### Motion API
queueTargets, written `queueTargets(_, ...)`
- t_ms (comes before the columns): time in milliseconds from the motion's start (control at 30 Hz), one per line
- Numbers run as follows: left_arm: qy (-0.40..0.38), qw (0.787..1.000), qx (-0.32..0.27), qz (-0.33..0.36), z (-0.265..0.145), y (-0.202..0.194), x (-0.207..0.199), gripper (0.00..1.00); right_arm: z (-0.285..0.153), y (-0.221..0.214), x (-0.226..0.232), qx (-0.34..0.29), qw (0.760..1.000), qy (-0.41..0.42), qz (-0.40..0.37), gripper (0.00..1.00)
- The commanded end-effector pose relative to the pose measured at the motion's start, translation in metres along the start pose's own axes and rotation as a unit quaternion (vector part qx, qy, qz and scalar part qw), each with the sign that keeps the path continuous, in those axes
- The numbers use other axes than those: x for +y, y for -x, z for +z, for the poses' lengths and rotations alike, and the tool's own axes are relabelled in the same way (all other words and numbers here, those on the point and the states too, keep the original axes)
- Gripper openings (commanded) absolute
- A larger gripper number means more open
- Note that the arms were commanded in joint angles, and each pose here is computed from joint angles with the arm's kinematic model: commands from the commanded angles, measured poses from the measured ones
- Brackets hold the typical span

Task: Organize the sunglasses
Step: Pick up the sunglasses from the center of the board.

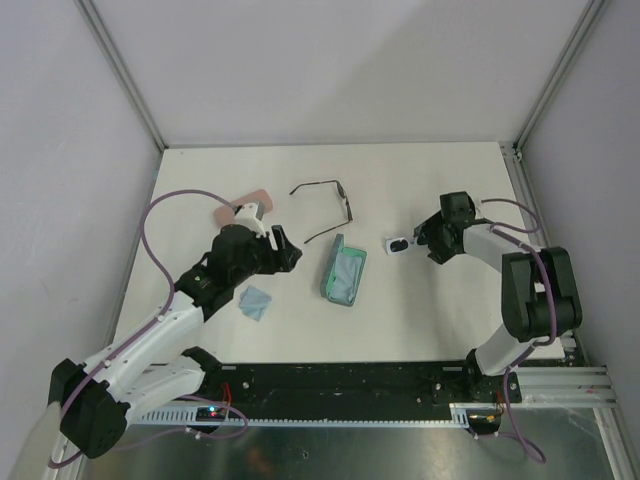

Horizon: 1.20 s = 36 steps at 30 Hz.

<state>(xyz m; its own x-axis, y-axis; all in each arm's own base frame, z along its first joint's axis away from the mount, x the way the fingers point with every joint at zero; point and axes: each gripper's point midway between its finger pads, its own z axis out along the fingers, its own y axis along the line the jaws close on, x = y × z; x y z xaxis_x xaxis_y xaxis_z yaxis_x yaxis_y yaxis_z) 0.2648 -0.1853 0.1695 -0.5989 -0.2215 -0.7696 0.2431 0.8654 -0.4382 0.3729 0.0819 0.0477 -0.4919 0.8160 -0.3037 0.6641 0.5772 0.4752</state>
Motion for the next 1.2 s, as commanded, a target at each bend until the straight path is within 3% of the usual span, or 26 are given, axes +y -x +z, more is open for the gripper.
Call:
queueTargets(0,-0.012,1.0,-0.013,0.008,-0.002,0.012,-0.006,0.74,0.011,0.016,0.014,-0.028,0.999,0.004,0.027,0.67)
queueTargets(133,-0.01,1.0,-0.014,0.009,-0.001,0.013,-0.005,0.75,0.022,0.019,0.012,-0.034,0.999,-0.005,0.036,0.6)
queueTargets(200,-0.009,1.0,-0.013,0.009,-0.001,0.012,-0.005,0.75,0.026,0.019,0.011,-0.033,0.999,-0.009,0.034,0.49)
queueTargets(333,-0.008,1.0,-0.01,0.008,0.0,0.01,-0.004,0.75,0.028,0.017,0.008,-0.027,0.999,-0.011,0.018,0.11)
queueTargets(433,-0.006,1.0,-0.01,0.008,0.0,0.009,-0.002,0.74,0.025,0.013,0.008,-0.016,1.0,-0.008,0.001,0.01)
queueTargets(633,-0.006,1.0,-0.008,0.007,0.0,0.007,-0.002,0.75,0.008,0.01,0.011,-0.011,0.999,0.003,-0.047,0.0)
queueTargets(933,-0.008,1.0,-0.007,0.006,0.001,0.007,-0.003,0.75,-0.011,0.019,0.012,-0.016,0.998,0.016,-0.06,0.0)
queueTargets(1067,-0.008,1.0,-0.008,0.006,0.0,0.008,-0.004,0.75,-0.014,0.023,0.013,-0.025,0.997,0.028,-0.072,0.28)
queueTargets(1167,-0.009,1.0,-0.01,0.007,-0.001,0.009,-0.004,0.75,-0.016,0.029,0.017,-0.04,0.994,0.045,-0.089,0.39)
